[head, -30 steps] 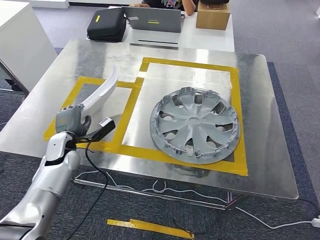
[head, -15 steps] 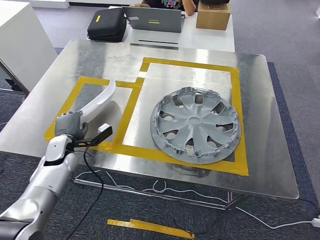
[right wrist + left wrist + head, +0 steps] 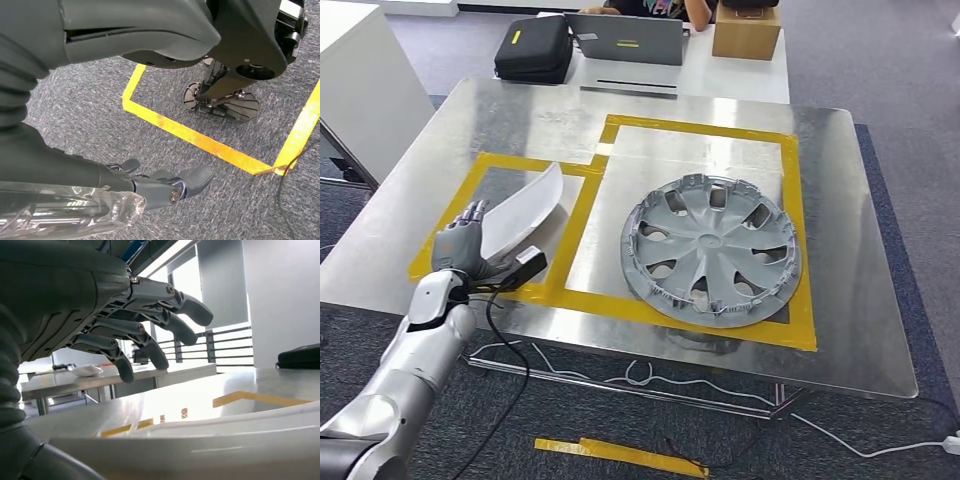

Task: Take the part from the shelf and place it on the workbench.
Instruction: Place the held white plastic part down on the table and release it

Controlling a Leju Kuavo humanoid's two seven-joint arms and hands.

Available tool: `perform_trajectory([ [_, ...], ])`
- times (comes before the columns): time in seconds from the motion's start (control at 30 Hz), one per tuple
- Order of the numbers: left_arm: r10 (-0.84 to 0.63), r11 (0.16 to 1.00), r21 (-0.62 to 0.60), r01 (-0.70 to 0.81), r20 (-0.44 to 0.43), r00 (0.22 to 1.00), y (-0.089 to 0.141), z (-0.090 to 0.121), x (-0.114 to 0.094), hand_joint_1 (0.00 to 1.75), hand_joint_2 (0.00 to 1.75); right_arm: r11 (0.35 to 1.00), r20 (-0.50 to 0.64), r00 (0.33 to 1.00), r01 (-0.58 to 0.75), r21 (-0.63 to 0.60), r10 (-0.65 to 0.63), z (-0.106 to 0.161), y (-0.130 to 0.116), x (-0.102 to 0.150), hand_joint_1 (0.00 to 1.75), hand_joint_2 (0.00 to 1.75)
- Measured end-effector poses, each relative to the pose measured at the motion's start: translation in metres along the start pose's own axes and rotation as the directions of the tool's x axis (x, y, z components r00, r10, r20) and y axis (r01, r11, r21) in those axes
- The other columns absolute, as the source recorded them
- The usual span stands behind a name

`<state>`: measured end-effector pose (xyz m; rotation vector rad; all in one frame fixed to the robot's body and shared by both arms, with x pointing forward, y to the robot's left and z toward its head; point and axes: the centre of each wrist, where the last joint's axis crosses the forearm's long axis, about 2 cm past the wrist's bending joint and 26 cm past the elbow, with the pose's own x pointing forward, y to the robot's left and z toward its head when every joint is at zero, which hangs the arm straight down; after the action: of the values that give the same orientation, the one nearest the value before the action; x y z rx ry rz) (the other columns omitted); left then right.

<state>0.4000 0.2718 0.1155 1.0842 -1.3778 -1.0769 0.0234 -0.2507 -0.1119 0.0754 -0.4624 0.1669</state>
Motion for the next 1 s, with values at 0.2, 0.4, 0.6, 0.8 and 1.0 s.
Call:
perform_trajectory([
  [0.2,0.145,0.987,0.053,-0.149,0.067,0.987,-0.004,0.008,0.01,0.0,0.0,1.0,0.008,1.0,0.001,-0.003,-0.001,0.0,0.0,0.0,0.0,0.0],
  [0.4,0.29,0.945,0.113,-0.306,0.139,0.947,-0.006,0.029,0.021,0.0,0.0,1.0,0.013,1.0,0.015,-0.011,-0.015,0.0,0.0,-0.001,0.0,0.0],
  [0.6,0.435,0.862,0.178,-0.475,0.225,0.872,-0.007,0.054,0.021,0.0,0.0,0.999,0.013,0.999,0.032,-0.019,-0.032,0.001,0.002,-0.002,0.0,0.0],
  [0.8,0.46,0.832,0.213,-0.512,0.25,0.852,-0.004,0.072,0.022,0.0,0.0,0.999,0.015,0.999,0.043,-0.021,-0.042,0.001,0.004,-0.002,0.0,0.0],
  [1.0,0.48,0.81,0.229,-0.54,0.268,0.835,-0.002,0.078,0.021,0.0,0.0,0.999,0.014,0.999,0.049,-0.023,-0.049,0.001,0.004,-0.002,0.0,0.0],
])
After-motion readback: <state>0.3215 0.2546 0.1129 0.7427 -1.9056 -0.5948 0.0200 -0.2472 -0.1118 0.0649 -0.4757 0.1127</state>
